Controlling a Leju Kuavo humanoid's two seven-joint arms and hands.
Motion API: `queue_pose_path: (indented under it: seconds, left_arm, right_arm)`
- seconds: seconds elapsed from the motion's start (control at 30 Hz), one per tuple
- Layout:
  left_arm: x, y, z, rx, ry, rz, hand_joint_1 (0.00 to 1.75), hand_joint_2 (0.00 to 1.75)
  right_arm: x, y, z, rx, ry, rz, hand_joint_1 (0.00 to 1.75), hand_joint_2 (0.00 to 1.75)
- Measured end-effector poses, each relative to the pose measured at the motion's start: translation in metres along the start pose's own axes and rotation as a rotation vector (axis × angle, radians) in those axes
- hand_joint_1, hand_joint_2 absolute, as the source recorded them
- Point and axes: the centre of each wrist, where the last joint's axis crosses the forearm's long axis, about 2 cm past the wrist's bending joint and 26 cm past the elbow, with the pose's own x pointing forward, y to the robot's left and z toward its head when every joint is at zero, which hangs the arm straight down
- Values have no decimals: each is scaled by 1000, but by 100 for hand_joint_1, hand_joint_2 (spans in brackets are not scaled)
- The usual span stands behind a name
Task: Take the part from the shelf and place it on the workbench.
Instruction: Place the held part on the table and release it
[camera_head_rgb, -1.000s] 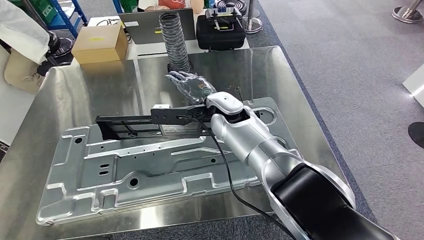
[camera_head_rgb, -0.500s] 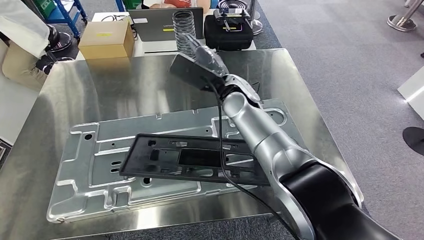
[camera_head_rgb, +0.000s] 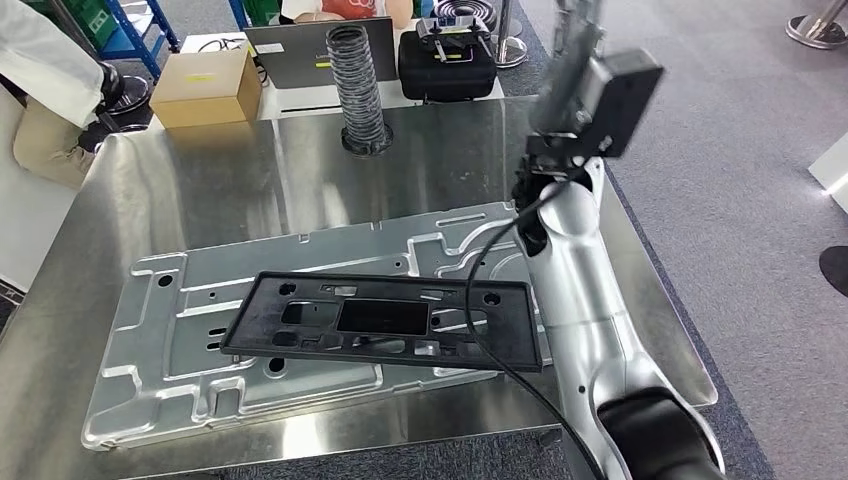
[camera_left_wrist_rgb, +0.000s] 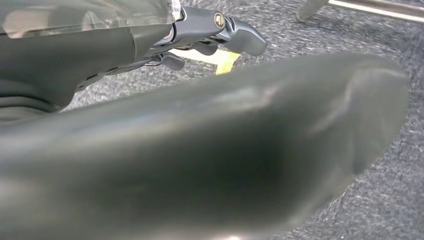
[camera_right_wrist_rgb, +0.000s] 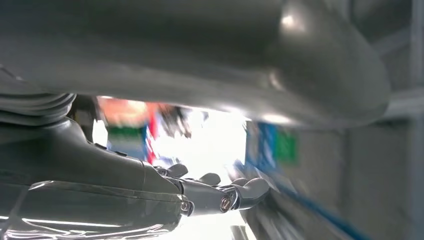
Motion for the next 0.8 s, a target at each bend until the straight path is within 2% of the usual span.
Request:
queue_pose_path:
  seconds: [0.13,0.23,0.33,0.53,0.8]
  left_arm:
    - [-7,-1,5,30,14,25,0,0]
    - [-10,-3,6,48,23,38,0,0]
    - [-11,-5,7,62,29,53,0,0]
    - [-11,-8,7,65,26,63,0,0]
    - [-11,-6,7,87,20,93,0,0]
  right_arm:
    - [30,-46,46,-141,-200,202,0,0]
    - [52,-78,86,-176,-273,315,0,0]
    - [67,-103,123,-162,-256,347,0,0]
    - [83,-139,175,-111,-153,399,0,0]
    - [92,-164,209,-119,-35,407,0,0]
